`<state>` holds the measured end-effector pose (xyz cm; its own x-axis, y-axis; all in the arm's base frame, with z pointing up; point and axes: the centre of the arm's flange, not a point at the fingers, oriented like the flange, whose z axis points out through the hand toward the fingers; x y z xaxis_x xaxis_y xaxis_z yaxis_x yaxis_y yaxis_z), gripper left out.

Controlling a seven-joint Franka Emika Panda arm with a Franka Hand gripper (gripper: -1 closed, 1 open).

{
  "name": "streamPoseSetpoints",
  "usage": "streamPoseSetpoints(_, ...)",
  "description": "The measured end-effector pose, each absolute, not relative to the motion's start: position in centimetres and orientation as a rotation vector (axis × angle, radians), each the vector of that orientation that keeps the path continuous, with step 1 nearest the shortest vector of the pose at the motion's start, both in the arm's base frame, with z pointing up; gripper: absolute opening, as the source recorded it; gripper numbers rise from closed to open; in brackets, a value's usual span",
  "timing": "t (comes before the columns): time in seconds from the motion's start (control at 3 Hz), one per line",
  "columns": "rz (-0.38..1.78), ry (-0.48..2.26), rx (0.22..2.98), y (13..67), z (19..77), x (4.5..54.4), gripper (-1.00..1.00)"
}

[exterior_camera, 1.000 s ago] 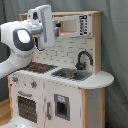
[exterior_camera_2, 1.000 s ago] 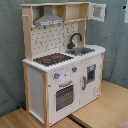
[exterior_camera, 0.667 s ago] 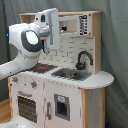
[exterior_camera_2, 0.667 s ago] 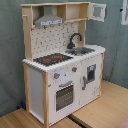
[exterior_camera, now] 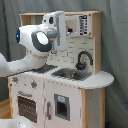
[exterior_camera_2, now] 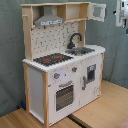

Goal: Play with the kitchen

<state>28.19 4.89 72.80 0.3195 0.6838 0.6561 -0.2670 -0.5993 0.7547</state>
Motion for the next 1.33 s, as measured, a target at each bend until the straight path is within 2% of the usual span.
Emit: streamPoseSetpoints(1.33, 1.433, 0.674, 1.720, 14.5, 72.7, 36.5, -1.00)
